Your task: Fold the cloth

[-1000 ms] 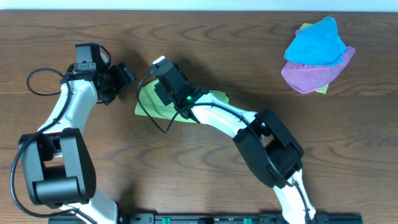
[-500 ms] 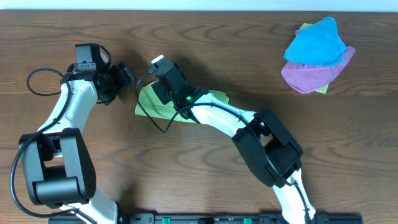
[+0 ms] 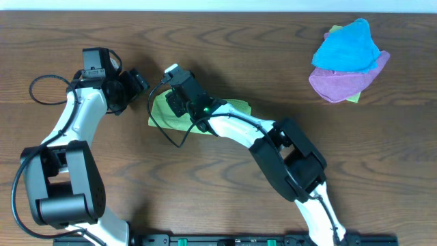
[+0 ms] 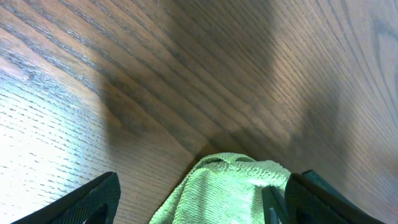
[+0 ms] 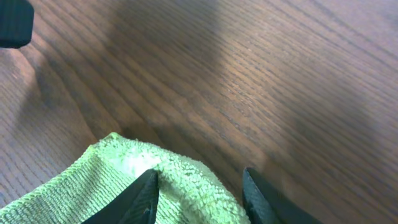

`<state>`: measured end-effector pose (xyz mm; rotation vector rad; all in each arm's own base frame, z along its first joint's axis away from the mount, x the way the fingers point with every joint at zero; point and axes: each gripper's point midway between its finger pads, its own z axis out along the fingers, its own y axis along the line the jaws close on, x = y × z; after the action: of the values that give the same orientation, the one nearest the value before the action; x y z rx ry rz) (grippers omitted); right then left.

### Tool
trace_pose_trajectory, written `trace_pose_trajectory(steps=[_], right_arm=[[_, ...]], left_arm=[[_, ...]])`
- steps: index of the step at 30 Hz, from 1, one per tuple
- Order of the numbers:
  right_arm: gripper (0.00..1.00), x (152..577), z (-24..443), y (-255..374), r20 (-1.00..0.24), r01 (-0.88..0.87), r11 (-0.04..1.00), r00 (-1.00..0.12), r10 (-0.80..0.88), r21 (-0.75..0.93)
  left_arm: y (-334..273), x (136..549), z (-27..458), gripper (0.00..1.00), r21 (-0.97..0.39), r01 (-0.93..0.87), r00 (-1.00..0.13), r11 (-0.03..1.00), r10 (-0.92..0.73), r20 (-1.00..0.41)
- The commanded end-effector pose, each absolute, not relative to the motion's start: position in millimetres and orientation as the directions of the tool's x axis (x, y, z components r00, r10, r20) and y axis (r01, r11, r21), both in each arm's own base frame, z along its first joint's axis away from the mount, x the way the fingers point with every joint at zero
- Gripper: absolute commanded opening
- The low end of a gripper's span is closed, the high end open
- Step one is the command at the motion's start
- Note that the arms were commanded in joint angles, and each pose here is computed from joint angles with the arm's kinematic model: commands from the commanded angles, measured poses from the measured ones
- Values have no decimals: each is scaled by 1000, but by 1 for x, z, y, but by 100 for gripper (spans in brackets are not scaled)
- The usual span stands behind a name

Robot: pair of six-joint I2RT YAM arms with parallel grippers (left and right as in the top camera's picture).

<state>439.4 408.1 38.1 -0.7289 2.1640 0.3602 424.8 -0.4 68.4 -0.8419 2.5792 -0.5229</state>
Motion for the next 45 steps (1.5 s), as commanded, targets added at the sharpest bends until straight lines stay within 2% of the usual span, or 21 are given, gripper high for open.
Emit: trace_pose_trajectory(steps=[1, 9, 13, 20, 22, 25, 26, 27, 29, 39, 45], right_arm=[[43, 443, 42, 413, -784, -608, 794, -507, -358, 30], [60, 448, 38, 401, -775, -564, 826, -515, -368, -17], [61, 447, 35, 398, -765, -558, 829, -523, -376, -26], [56, 441, 37, 409, -770, -595, 803, -523, -366, 23], [51, 442, 38, 411, -776, -593, 805, -521, -354, 31], [38, 444, 40, 414, -790, -595, 803, -509, -342, 35], [29, 444, 41, 415, -792, -598, 801, -507, -340, 38], [15, 444, 42, 416, -795, -601, 798, -504, -337, 42], [1, 444, 43, 417, -797, -604, 796, -502, -336, 45], [1, 417, 76, 435, -800, -650, 758, -482, -357, 54], [1, 376, 61, 446, -725, -703, 707, -528, -443, 80]], left_arm=[[3, 428, 68, 86, -449, -481, -749, 753, -619, -237], [3, 428, 68, 86, -449, -481, -749, 754, -619, -237], [3, 428, 68, 86, -449, -481, -749, 754, -619, -237], [3, 428, 68, 86, -449, -481, -749, 754, -619, -237], [3, 428, 68, 86, -449, -481, -749, 754, -619, -237], [3, 428, 68, 86, -449, -481, -749, 754, -619, -237], [3, 428, 68, 86, -449, -481, -749, 754, -619, -237], [3, 428, 68, 86, -449, -481, -749, 754, -619, -237], [3, 428, 68, 86, -449, -481, -749, 754, -619, -237], [3, 429, 68, 86, -450, -479, -748, 754, -619, -241], [3, 431, 69, 86, -453, -475, -746, 754, -619, -247]])
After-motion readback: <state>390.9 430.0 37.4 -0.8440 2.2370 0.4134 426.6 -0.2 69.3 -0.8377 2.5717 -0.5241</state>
